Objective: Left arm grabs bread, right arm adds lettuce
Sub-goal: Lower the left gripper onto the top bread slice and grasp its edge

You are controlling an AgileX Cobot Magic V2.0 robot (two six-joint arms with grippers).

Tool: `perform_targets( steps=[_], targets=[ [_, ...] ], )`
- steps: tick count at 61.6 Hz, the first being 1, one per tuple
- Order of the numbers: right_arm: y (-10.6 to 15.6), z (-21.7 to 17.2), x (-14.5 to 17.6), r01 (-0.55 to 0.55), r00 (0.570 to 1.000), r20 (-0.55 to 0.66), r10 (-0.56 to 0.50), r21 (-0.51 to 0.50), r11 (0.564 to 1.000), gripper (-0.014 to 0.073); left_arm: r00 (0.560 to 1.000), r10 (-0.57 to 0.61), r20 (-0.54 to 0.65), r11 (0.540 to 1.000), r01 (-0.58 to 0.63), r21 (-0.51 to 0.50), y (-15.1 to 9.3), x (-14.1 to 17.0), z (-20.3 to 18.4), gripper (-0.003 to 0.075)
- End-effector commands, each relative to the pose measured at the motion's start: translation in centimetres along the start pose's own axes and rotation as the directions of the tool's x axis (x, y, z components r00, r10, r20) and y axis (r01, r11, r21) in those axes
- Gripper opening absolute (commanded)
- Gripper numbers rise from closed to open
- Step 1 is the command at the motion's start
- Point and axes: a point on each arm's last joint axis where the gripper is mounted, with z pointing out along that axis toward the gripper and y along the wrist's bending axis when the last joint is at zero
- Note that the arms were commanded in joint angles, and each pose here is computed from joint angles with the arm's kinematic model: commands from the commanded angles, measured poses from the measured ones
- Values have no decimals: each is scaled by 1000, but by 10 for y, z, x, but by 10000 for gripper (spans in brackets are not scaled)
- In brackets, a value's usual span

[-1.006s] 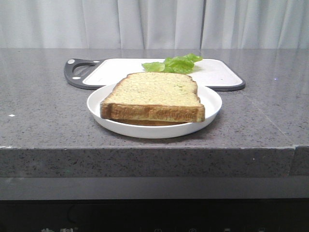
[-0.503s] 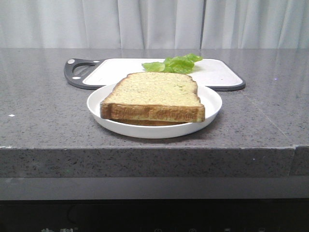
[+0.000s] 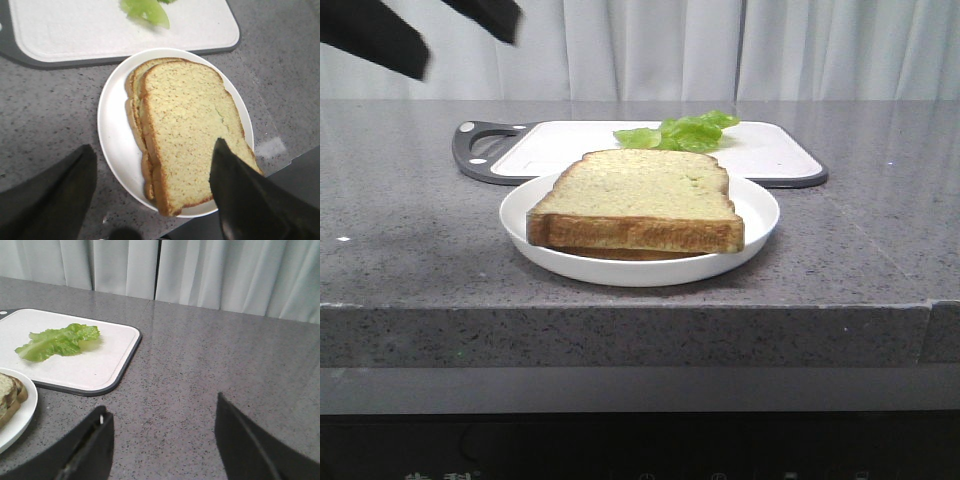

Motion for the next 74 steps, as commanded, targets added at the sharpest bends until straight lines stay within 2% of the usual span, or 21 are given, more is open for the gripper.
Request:
perform_targets(
  steps=[1,8,13,33,74],
  targets=[
    [-2,-1,-18,-2,995,95,0,18,1000,467,999,-15,45,999,13,36,-10,-21,5,422],
    [-2,-1,-18,-2,995,96,0,18,1000,467,1000,-23,6,999,23,40,-10,-27,19,342],
    [-2,-1,-18,-2,995,96,0,18,1000,467,999,-29,-24,998,30,57,-10,-29,29,324],
    [-2,-1,-18,-2,995,96,0,18,1000,467,991,-59,-119,993,71,97,-7,-23,56,324],
    [-2,-1,-18,-2,995,96,0,18,1000,467,982,-67,-175,990,87,111,-3,-19,76,324]
  ],
)
